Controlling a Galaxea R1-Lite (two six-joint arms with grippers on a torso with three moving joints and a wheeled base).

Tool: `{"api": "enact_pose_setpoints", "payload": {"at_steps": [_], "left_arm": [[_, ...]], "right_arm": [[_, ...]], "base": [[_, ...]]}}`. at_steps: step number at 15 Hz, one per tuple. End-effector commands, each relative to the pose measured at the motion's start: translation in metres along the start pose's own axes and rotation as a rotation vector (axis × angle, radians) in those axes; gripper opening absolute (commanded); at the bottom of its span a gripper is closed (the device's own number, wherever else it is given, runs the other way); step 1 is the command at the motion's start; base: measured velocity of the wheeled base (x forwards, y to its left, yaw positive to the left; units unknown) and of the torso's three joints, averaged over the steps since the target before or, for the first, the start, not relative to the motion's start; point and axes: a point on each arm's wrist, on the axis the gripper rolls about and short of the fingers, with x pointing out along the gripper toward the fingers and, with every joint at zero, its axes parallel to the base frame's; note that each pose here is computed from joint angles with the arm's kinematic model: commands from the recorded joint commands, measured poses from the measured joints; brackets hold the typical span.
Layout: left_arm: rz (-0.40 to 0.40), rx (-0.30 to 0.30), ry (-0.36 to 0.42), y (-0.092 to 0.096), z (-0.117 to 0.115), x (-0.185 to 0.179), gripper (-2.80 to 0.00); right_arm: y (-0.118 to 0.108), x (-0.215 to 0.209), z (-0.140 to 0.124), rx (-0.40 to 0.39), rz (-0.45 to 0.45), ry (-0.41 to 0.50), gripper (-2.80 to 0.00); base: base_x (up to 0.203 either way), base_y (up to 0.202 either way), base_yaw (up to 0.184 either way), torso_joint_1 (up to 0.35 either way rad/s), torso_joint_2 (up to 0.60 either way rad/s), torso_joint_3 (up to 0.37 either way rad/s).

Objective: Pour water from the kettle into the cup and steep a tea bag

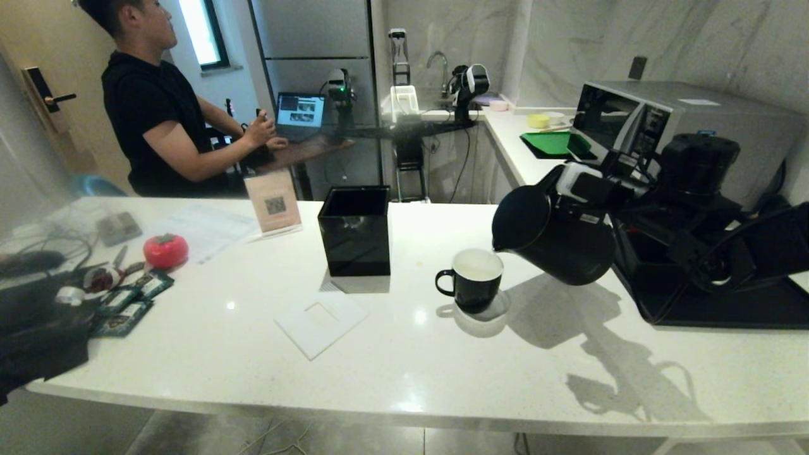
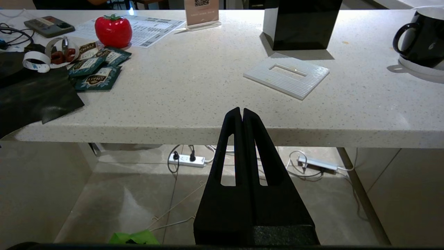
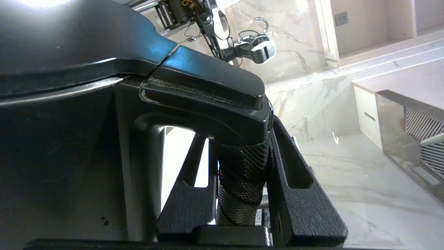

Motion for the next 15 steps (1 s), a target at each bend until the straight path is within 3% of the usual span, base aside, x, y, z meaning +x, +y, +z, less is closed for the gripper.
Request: {"api": "enact_pose_setpoints", "payload": {"at_steps": [1, 8, 15], "left_arm": [[0.0, 0.001, 0.0, 0.0, 0.0, 0.0, -2.8], [0.0, 0.0, 0.0, 0.0, 0.0, 0.0, -2.8], [0.0, 0.001, 0.0, 0.0, 0.0, 0.0, -2.8]], "right_arm": [[-0.0015, -0.0006, 0.0009, -0.003, -0.005, -0.004, -2.8], [-0.0044, -0.0038, 0.002, 0.068, 0.013, 0.007, -2.8], [-0.0065, -0.0079, -0.0027, 0.208, 0.034, 0.057, -2.8]], "base": [[0.0, 0.0, 0.0, 0.0, 0.0, 0.0], [0.0, 0.0, 0.0, 0.0, 0.0, 0.0], [0.0, 0.0, 0.0, 0.0, 0.0, 0.0]]}}
